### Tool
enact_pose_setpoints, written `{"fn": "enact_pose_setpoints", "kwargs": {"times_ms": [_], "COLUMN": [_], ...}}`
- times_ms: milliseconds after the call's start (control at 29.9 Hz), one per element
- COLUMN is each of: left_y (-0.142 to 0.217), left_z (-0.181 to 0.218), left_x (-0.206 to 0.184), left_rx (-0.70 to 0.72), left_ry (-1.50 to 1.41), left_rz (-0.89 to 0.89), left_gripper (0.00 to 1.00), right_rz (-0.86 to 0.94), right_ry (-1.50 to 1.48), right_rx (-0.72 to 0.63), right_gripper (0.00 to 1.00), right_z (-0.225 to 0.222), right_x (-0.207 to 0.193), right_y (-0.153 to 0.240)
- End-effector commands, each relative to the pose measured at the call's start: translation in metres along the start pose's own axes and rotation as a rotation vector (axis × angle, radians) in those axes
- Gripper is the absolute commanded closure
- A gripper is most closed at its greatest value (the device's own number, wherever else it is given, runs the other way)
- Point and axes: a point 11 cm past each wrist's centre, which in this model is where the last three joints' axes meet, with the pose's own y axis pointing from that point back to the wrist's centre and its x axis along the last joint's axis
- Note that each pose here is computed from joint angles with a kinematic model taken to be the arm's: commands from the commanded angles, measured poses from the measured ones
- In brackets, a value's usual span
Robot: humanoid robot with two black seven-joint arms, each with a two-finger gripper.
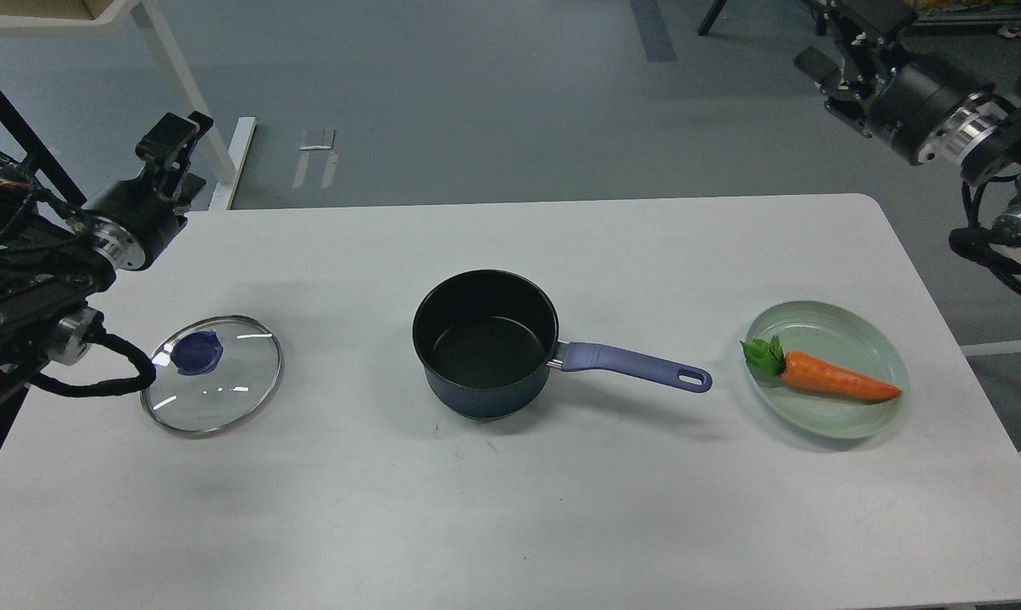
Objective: Open pot lid
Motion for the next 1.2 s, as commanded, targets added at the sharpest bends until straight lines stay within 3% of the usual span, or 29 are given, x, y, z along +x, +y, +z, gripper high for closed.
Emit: {"fn": "enact_pose_setpoints", "kwargs": {"times_ms": [0,234,502,836,1171], "left_y": [-0.020,-0.042,-0.042,-0.030,-0.029], "left_z": [0.006,0.018,0.020,-0.009,-0.005], "left_x": [-0.019,-0.024,-0.016,-0.018,-0.010], "left_rx": [-0.036,-0.121,-0.171,-0.118,-0.146], "left_ry": [0.170,0.447,0.716,0.835,0.893], "left_rz": [-0.019,0.051,0.115,0.139,0.152], "left_gripper": [0.01,0.01,0.01,0.01,0.01], "right_rz": [0.115,0.255,0.342,0.429,0.417], "right_ry": [-0.183,-0.495,-0.846,-1.040,-1.049], "right_rx": [0.004,0.018,0.045,0.051,0.046], "right_gripper": [0.00,0.00,0.00,0.00,0.00], "right_z": [0.016,0.052,0.084,0.104,0.104], "right_x": [0.013,0.006,-0.041,-0.064,-0.070], "right_y": [0.005,0.021,0.011,-0.012,-0.014]}}
